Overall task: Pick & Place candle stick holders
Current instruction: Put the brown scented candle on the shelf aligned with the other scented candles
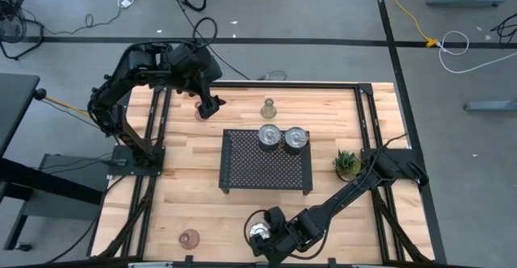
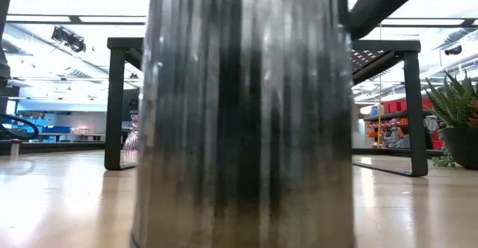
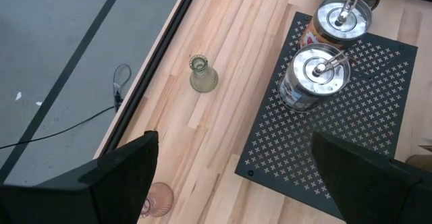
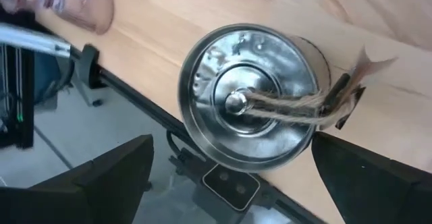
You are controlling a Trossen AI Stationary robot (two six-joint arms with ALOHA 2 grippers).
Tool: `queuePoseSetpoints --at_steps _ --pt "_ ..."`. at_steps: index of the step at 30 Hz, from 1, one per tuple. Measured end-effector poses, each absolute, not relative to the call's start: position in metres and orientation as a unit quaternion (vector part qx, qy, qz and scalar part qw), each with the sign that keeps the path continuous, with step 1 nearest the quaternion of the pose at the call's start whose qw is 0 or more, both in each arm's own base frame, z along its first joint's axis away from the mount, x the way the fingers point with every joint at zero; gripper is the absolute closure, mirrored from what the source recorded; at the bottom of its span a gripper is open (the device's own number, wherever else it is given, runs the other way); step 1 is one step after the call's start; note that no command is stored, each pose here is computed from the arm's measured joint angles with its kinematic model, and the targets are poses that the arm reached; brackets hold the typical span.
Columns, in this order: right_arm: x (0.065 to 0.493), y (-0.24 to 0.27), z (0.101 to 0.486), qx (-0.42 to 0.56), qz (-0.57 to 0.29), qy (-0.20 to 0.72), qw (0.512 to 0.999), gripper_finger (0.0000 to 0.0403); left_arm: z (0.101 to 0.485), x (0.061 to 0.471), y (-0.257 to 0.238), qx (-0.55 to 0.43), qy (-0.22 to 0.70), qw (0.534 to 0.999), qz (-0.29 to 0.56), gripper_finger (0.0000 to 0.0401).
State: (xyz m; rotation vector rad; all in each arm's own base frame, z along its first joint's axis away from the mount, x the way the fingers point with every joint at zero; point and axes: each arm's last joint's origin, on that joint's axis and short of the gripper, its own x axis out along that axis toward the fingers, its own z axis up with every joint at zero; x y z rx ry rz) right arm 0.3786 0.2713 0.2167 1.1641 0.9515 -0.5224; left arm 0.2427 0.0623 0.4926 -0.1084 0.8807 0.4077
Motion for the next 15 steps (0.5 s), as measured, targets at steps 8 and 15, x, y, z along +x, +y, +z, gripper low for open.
queuePoseSetpoints --at_steps 8,15 --pt "0.3823 0.2721 0.2188 0.518 -0.211 0.422 0.714 0.0003 0.4926 0.2427 0.0623 -0.053 0.423 0.883 0.196 0.0011" --pt "0.3821 0.2694 0.2178 0.527 -0.229 0.417 0.704 0.0003 0.4926 0.2428 0.0623 -0.053 0.423 0.883 0.195 0.0011"
